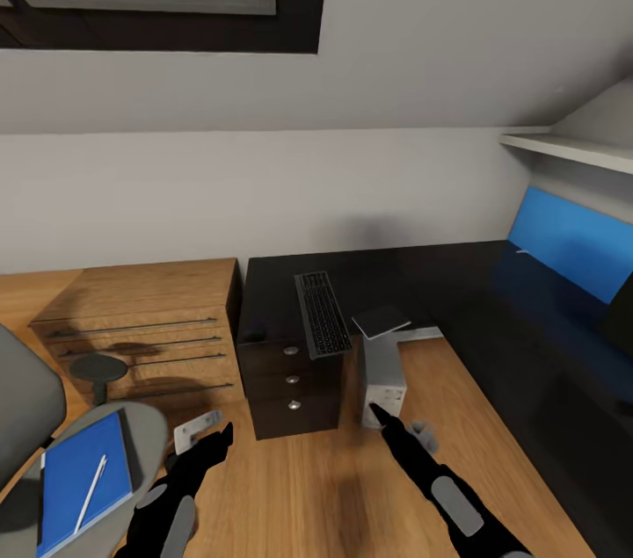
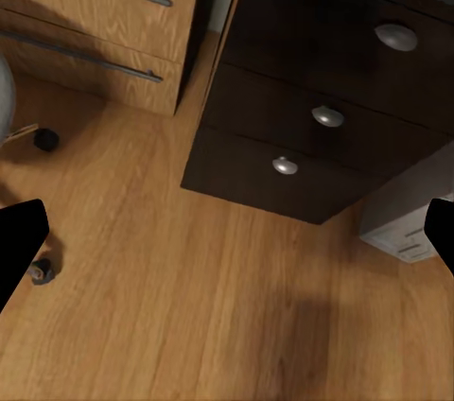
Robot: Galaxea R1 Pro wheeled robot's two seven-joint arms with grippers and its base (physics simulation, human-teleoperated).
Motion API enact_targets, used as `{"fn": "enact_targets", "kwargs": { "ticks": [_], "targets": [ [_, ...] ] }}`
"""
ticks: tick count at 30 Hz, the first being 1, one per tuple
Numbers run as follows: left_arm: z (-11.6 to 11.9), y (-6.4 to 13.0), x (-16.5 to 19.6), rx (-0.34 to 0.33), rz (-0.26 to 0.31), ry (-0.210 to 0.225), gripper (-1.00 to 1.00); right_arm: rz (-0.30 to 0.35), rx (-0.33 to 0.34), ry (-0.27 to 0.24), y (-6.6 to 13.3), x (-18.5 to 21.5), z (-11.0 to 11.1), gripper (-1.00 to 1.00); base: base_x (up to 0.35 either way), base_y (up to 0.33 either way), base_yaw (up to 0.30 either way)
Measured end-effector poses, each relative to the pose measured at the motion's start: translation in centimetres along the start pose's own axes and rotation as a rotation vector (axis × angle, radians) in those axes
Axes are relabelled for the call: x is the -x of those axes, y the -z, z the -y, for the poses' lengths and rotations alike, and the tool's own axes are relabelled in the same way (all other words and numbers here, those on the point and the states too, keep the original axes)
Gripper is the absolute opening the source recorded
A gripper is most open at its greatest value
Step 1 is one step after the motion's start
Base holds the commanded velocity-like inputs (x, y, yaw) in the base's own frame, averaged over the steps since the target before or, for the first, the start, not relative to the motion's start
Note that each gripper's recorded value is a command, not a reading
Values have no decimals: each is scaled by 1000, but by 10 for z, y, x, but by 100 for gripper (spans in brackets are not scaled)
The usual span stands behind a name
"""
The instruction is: In the bedroom, organize the workspace by keeping the computer under the desk, ensuring the monitor is on the desk, placing the keyboard on the desk next to the monitor, placing the mouse on the desk next to the keyboard, moving the folder from the swivel chair onto the desk next to the mouse, stacking the notebook on top of the folder with the pen on top of the notebook, and positioning the swivel chair next to the desk.
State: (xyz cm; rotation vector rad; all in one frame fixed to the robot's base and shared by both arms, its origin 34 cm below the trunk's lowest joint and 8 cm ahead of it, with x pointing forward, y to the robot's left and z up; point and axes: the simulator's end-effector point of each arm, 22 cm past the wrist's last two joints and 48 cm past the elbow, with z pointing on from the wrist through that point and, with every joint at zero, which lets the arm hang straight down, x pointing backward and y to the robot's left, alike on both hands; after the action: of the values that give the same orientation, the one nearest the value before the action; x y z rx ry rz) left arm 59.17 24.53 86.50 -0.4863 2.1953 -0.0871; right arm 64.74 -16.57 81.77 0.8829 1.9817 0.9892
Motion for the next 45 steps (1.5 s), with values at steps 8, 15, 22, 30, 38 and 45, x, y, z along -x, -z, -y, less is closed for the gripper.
{"fn": "enact_targets", "kwargs": {
  "ticks": [8,15,22,30,38,45],
  "targets": [
    [0,-6,-4,-1,-1,0,100,40,-49,-47,-14,29,0,100,0,0,0],
    [0,-12,-8,-1,-3,-3,100,100,-139,-32,-22,47,13,100,0,0,0],
    [0,-18,-12,-2,-3,-3,100,133,-186,-18,-27,60,18,100,0,0,0],
    [-1,-24,-17,-2,-3,-2,100,174,-67,-8,-36,88,-32,100,0,0,0],
    [-2,-31,-20,-4,-2,0,100,117,-12,-13,-40,88,-71,100,0,0,0],
    [-3,-37,-25,-4,-2,0,100,121,-6,-6,-44,89,-78,100,0,0,0]
  ]
}}
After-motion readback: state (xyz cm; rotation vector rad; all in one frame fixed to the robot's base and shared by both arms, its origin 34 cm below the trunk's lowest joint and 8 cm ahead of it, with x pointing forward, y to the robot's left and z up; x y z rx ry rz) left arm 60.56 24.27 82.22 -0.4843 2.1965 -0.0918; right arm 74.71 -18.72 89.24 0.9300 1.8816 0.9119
